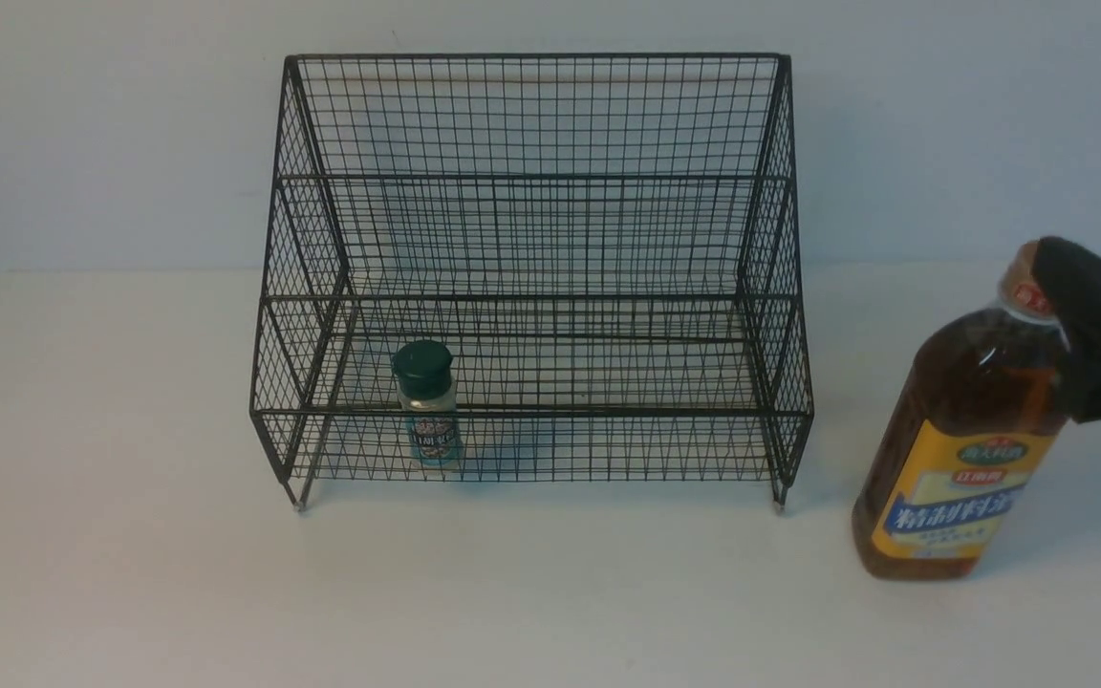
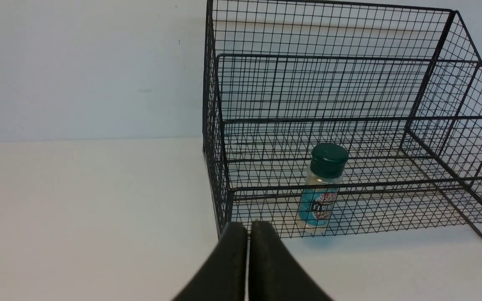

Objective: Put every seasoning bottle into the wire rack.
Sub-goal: Use the right arm to grab the condiment bottle closest to it, then use the right arm to put the condiment bottle back on the shelf

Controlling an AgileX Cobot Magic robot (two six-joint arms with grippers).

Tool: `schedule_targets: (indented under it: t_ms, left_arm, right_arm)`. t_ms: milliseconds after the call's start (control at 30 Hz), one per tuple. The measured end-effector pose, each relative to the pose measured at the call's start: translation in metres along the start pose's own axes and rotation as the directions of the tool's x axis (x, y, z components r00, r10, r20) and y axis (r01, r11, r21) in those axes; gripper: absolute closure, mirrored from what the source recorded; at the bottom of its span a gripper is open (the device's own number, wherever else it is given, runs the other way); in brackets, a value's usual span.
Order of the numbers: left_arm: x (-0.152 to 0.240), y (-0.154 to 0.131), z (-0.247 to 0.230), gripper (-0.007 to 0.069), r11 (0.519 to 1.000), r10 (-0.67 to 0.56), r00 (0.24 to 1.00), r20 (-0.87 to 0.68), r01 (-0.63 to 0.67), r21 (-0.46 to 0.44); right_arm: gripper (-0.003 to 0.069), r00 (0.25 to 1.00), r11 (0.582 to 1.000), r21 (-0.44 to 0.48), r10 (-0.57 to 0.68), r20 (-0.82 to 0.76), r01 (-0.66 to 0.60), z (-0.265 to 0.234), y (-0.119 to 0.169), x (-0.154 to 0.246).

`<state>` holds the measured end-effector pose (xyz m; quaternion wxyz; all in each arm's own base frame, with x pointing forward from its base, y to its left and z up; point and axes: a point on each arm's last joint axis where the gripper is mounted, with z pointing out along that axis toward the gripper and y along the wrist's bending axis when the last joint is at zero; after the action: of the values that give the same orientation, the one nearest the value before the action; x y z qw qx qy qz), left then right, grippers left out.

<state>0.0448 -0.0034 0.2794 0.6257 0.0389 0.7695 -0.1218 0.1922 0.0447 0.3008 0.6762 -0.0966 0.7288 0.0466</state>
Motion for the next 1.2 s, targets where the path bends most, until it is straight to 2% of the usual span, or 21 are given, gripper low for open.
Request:
schedule_targets:
  t_ms: [67,133,367,467,533,567,633,867,1033,1200]
  left_arm:
    - [0.0,0.0,0.0,0.063,1.0,0.0,1.0,0.0,0.0,0.0]
    - [0.0,0.0,0.0,0.063,1.0,-0.001,1.0,0.0,0.001,0.0]
    - [0.0,0.0,0.0,0.063,1.0,-0.005,1.0,-0.001,0.005,0.0]
    - [0.0,0.0,0.0,0.063,1.0,-0.006,1.0,-0.002,0.006,-0.001]
    - [0.0,0.0,0.0,0.063,1.0,-0.006,1.0,-0.002,0.006,-0.001]
    - [0.0,0.0,0.0,0.063,1.0,-0.006,1.0,-0.002,0.006,-0.001]
    - [0.0,0.0,0.0,0.063,1.0,-0.007,1.0,-0.002,0.007,-0.001]
    - [0.0,0.0,0.0,0.063,1.0,-0.005,1.0,-0.002,0.005,-0.003]
    - [0.0,0.0,0.0,0.063,1.0,-0.005,1.0,-0.002,0.005,-0.003]
    - [0.0,0.0,0.0,0.063,1.0,-0.005,1.0,-0.002,0.005,-0.003]
  right_arm:
    - [0.0136,1.0,1.0,0.005,0.007,-0.002,-0.007,0.006,0.0,0.003]
    - [0.0106,1.0,1.0,0.008,0.02,-0.02,-0.02,0.015,0.001,0.009]
    - [0.009,0.995,1.0,0.016,0.025,-0.096,-0.024,0.037,0.002,0.031]
    - [0.0135,0.991,1.0,0.017,0.022,-0.129,-0.02,0.045,0.003,0.041]
    - [0.0223,0.993,1.0,0.016,0.013,-0.118,-0.011,0.047,0.003,0.041]
    - [0.0302,0.995,1.0,0.015,0.005,-0.098,-0.004,0.047,0.003,0.04]
    - [0.0344,0.996,1.0,0.019,0.017,-0.091,-0.016,0.047,0.003,0.039]
    - [0.0337,0.995,1.0,-0.002,-0.004,-0.098,0.003,0.042,0.004,0.031]
    - [0.034,0.991,0.999,-0.037,-0.015,-0.134,0.01,0.039,0.005,0.002]
    - [0.034,0.996,0.999,-0.053,-0.01,-0.094,0.005,0.043,0.004,-0.043]
